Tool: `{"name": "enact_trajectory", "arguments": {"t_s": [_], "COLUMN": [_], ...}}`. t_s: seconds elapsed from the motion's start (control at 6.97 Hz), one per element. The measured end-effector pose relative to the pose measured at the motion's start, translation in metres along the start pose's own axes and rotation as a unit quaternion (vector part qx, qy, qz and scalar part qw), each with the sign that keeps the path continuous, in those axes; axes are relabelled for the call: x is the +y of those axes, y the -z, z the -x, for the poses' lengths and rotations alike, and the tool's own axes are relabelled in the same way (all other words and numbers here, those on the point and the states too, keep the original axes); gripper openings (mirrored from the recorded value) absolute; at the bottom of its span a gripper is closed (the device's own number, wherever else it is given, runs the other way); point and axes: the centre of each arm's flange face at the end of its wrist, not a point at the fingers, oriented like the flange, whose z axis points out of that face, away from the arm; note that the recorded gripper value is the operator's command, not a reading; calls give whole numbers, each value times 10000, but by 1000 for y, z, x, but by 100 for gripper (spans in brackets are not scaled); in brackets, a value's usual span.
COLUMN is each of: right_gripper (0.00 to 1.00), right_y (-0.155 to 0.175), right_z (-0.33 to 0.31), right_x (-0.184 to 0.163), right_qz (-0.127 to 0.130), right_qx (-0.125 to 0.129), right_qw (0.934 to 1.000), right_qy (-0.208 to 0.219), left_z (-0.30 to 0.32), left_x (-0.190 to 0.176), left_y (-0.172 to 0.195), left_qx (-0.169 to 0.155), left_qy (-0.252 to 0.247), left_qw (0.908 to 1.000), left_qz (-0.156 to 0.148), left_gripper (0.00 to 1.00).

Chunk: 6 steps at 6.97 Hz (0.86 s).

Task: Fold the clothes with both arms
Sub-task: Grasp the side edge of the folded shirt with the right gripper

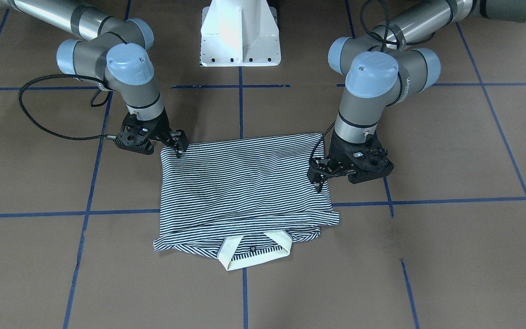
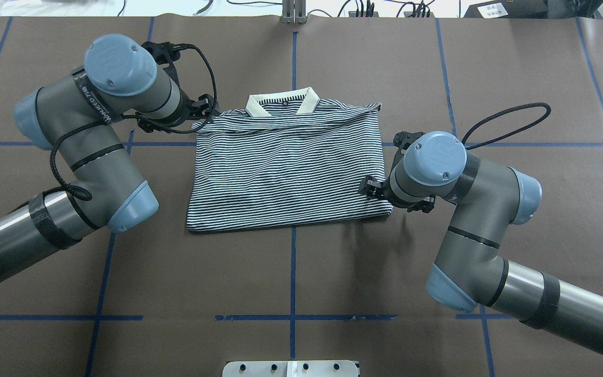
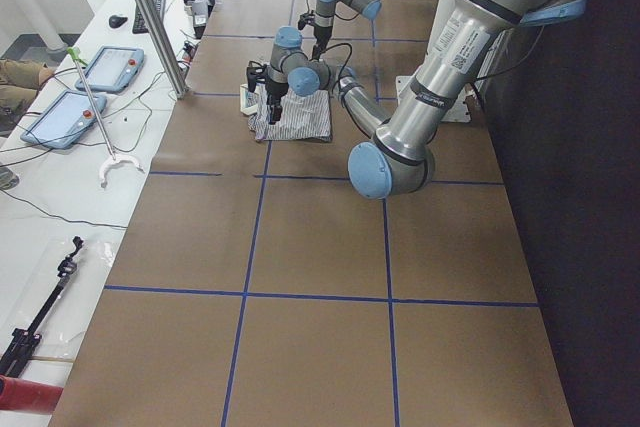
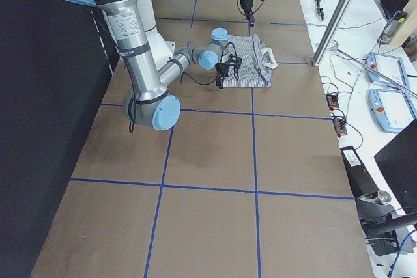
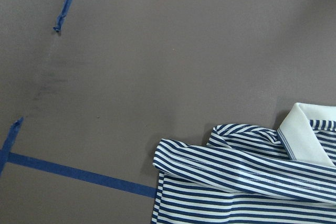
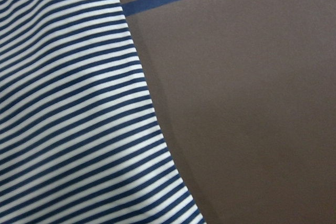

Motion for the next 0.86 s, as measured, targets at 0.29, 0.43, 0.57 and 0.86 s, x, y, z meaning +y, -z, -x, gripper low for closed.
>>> {"name": "enact_trajectory", "arguments": {"t_s": [0.29, 0.43, 0.57, 0.86], "right_gripper": [83, 49, 7, 0], "right_y": [-3, -3, -2, 0], "right_z": [1, 1, 2, 3], "right_x": [3, 5, 6, 8], "right_qz": [36, 52, 76, 136], "right_qx": [18, 7, -10, -39], "right_qw": [10000, 10000, 10000, 9999], "right_qy": [-3, 7, 13, 27], "left_z": [1, 0, 0, -1], "left_x": [0, 0, 0, 1], "left_y": [-1, -1, 0, 1], "left_qx": [-5, -6, -5, 15], "left_qy": [0, 0, 0, -7], "left_qw": [10000, 10000, 10000, 10000], "left_qz": [3, 3, 3, -1], "left_gripper": [100, 100, 100, 100]}}
